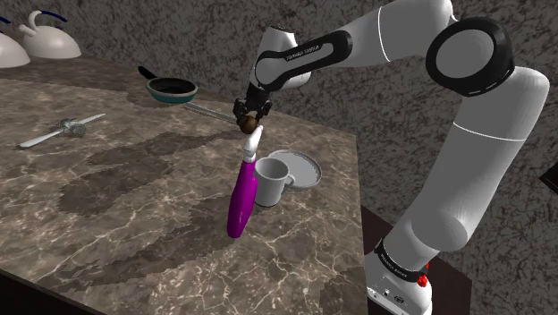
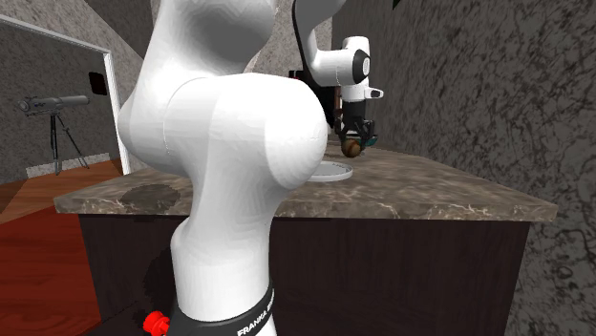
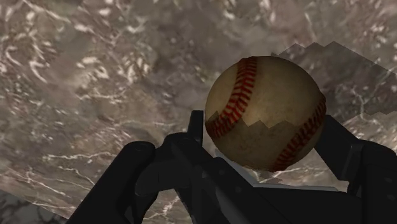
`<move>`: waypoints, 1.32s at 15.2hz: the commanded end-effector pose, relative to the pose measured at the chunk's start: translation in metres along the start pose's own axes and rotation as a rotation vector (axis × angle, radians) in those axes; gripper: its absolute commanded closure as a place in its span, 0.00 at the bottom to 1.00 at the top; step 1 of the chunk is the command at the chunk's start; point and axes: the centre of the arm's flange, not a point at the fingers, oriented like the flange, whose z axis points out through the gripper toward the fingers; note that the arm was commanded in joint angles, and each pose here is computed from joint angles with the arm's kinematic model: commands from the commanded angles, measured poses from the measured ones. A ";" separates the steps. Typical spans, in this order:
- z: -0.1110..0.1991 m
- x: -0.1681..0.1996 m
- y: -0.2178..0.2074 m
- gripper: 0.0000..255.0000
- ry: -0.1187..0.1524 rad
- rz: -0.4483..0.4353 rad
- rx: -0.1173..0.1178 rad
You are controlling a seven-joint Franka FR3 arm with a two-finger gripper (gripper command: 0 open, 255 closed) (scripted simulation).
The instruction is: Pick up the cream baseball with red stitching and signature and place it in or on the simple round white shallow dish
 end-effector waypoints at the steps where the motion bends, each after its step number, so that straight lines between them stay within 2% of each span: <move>1: 0.000 0.000 0.000 1.00 -0.001 0.000 0.000; 18: -0.079 0.016 -0.007 1.00 -0.001 0.000 0.000; 20: -0.086 -0.009 -0.003 1.00 -0.001 0.000 0.000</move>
